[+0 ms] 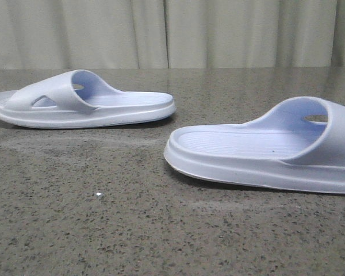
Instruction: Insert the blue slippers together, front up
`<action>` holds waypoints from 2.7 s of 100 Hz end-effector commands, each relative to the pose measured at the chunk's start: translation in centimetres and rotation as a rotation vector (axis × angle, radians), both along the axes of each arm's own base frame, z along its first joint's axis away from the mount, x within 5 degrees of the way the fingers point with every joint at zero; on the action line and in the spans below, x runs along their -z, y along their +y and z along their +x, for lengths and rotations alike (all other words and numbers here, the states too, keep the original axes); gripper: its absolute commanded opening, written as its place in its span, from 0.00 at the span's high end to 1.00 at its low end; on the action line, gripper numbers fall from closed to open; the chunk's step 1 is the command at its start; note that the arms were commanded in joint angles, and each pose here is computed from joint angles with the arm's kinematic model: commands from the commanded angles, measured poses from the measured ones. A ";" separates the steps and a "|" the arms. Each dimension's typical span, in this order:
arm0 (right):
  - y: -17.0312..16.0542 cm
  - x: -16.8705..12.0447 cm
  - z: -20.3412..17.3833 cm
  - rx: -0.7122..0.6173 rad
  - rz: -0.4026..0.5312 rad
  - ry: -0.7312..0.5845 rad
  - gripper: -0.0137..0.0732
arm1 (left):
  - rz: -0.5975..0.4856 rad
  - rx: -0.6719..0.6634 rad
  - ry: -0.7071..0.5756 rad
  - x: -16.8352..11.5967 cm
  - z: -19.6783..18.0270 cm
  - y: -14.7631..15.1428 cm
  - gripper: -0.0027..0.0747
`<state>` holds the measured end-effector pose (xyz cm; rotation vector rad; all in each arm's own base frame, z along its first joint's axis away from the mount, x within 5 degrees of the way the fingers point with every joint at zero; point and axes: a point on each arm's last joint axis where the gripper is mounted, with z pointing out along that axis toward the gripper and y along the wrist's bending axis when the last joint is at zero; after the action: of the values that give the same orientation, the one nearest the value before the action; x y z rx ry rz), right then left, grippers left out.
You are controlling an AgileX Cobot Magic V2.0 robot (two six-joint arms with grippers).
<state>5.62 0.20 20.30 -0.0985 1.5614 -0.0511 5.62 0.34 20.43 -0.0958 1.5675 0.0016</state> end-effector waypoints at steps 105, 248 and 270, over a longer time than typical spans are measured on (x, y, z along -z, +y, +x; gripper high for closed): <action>-0.3 -1.0 -0.2 0.023 0.089 -0.175 0.95 | -0.222 0.005 -0.114 -0.6 -0.2 0.0 0.95; 1.7 -9.3 7.7 -0.110 0.275 0.692 0.47 | -0.308 0.379 0.440 -12.2 8.1 -3.2 0.42; 0.7 -8.9 7.7 -0.044 0.283 0.723 0.47 | -0.311 0.379 0.463 -11.9 8.5 -3.2 0.42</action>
<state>12.76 1.21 28.13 0.0738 2.3180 0.2887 13.66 -3.03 30.83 -0.0044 2.0980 -0.5454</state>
